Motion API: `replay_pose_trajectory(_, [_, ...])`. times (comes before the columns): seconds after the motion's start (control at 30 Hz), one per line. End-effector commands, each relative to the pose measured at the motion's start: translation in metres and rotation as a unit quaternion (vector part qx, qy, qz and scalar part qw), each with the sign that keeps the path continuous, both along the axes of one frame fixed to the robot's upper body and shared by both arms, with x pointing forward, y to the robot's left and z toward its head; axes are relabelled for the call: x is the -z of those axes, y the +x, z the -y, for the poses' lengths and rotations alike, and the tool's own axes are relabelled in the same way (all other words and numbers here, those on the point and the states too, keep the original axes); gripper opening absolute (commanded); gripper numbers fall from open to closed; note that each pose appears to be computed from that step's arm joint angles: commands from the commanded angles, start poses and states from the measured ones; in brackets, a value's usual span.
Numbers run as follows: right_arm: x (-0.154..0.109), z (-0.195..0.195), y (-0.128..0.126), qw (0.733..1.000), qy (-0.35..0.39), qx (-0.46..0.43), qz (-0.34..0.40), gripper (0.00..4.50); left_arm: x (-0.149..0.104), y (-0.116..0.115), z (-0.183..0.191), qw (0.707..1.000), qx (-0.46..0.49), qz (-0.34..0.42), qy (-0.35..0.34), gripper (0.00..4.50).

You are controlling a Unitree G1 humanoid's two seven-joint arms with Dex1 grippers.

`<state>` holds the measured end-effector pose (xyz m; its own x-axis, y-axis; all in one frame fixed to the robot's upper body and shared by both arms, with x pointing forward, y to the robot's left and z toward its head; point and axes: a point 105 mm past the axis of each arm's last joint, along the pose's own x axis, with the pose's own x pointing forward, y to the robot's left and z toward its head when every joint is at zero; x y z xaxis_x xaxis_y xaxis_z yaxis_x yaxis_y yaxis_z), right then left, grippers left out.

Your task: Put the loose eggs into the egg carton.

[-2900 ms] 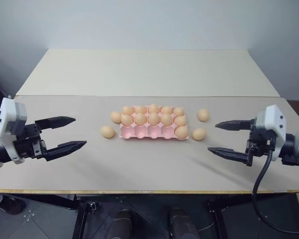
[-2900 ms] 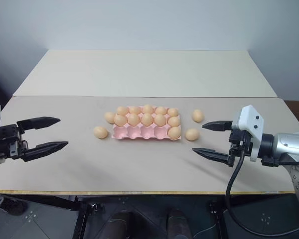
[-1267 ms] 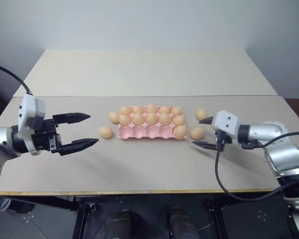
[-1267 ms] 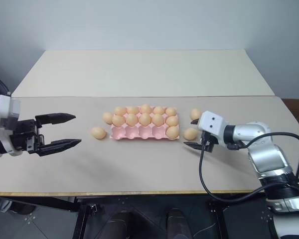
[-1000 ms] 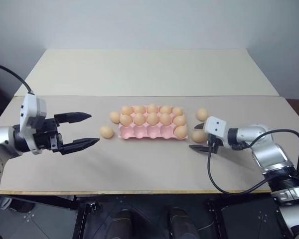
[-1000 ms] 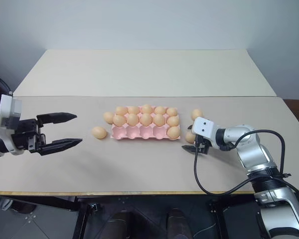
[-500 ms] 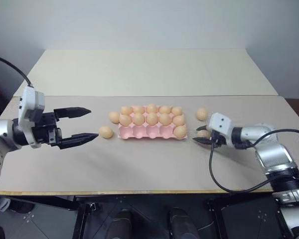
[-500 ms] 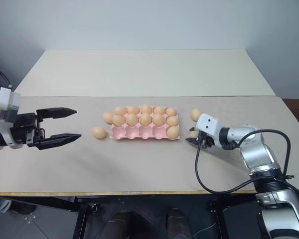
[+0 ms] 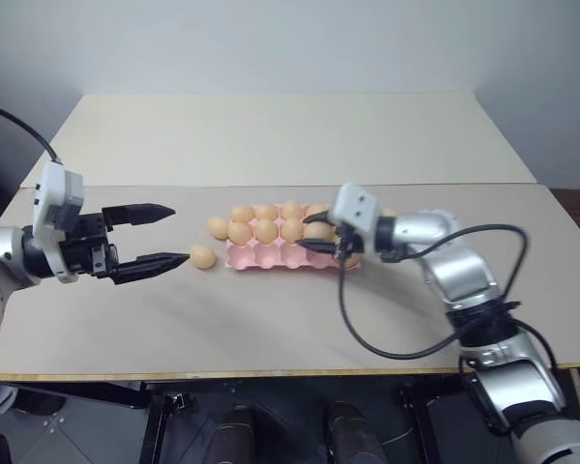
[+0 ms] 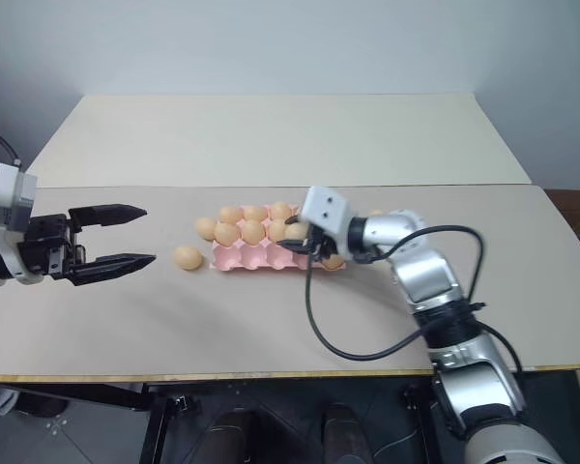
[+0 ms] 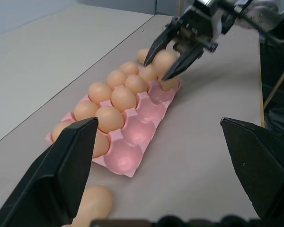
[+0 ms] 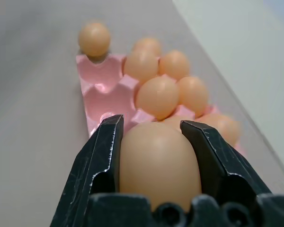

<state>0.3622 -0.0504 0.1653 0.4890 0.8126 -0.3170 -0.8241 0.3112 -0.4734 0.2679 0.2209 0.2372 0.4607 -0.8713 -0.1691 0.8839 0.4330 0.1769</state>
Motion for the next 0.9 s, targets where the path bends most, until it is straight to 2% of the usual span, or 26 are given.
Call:
replay_pose_trajectory(0.03, [-0.014,-0.005,0.013,0.998,-0.001,0.041,0.038,1.84,-0.016,-0.006,-0.004,1.000,-0.006,0.027,0.005,4.50])
replay_pose_trajectory(0.2, [-0.012,-0.005,0.007,0.999,-0.002,0.034,0.034,1.84,-0.015,-0.009,-0.006,1.000,-0.014,0.027,0.007,4.50])
replay_pose_trajectory(0.47, [-0.024,-0.007,-0.007,0.999,0.020,0.023,0.021,4.43,-0.015,-0.012,-0.006,1.000,-0.014,0.026,0.006,4.50])
replay_pose_trajectory(0.6, [-0.043,-0.002,-0.015,0.998,0.040,0.022,0.038,4.47,-0.018,-0.010,-0.005,0.999,-0.012,0.033,0.013,4.50])
replay_pose_trajectory(0.7, [-0.065,0.016,-0.021,0.996,0.063,0.031,0.047,4.47,-0.023,-0.006,-0.010,0.999,-0.017,0.037,0.011,4.50])
replay_pose_trajectory(0.9, [-0.089,0.093,-0.064,0.996,0.067,0.038,0.042,4.47,-0.016,-0.003,-0.038,0.997,-0.060,0.020,0.032,4.50])
